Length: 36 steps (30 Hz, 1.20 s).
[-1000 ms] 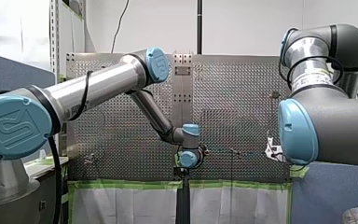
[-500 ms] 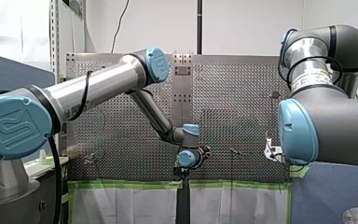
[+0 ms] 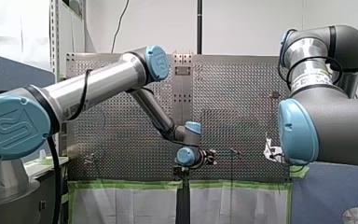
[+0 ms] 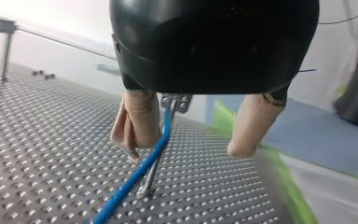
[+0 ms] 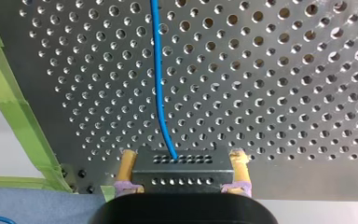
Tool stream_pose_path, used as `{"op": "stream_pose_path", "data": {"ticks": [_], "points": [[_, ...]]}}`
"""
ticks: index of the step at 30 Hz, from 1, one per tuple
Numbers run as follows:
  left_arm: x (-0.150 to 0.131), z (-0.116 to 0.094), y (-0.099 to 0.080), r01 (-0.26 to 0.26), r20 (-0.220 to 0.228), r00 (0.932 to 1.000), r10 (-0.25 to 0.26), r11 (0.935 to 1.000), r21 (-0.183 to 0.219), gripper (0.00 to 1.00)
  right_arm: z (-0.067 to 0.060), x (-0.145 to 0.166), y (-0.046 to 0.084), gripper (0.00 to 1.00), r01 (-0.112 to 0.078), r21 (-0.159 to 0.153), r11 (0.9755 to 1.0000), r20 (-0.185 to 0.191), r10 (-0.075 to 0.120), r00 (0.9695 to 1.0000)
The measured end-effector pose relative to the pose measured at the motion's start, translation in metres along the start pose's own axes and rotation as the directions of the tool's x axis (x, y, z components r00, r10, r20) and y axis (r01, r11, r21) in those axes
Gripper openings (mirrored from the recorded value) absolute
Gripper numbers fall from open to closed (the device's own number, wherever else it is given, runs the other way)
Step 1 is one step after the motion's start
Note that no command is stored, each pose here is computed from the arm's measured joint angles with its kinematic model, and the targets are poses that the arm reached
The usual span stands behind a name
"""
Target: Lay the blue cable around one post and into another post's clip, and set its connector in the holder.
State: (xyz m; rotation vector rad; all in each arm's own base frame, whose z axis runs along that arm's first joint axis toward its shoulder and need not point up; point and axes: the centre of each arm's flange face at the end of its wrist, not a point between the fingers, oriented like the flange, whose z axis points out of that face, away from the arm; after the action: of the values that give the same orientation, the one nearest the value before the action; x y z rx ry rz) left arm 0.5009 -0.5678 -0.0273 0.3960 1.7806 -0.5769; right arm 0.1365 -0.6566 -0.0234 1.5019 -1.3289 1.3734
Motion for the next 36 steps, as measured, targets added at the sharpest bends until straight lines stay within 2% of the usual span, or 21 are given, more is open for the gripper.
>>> {"op": "stream_pose_path", "data": {"ticks": [7,16,23,30,36], "points": [[-0.009,-0.014,-0.010,-0.082,-0.057,0.9951,0.081,0.9965,-0.015,1.00,0.000,0.000,0.000,0.00,-0.006,0.002,1.0000,0.002,0.006,1.0000],[-0.012,-0.037,-0.016,-0.107,-0.107,0.9887,0.105,0.9941,-0.017,1.00,0.000,0.000,0.000,0.00,-0.009,0.005,0.9999,0.003,0.009,1.0000],[-0.016,-0.040,-0.036,-0.134,-0.094,0.9865,0.134,0.9909,0.007,1.00,-0.001,-0.001,0.000,0.00,-0.011,0.007,0.9999,0.009,0.011,0.9999],[-0.031,-0.035,-0.049,-0.137,-0.059,0.9888,0.137,0.9906,0.005,1.00,-0.001,-0.001,0.000,0.00,-0.011,0.007,0.9999,0.009,0.011,0.9999],[-0.033,-0.035,-0.056,-0.136,-0.057,0.9890,0.136,0.9906,0.007,1.00,-0.001,-0.001,0.001,0.00,-0.016,0.004,0.9999,0.010,0.016,0.9998]]}}
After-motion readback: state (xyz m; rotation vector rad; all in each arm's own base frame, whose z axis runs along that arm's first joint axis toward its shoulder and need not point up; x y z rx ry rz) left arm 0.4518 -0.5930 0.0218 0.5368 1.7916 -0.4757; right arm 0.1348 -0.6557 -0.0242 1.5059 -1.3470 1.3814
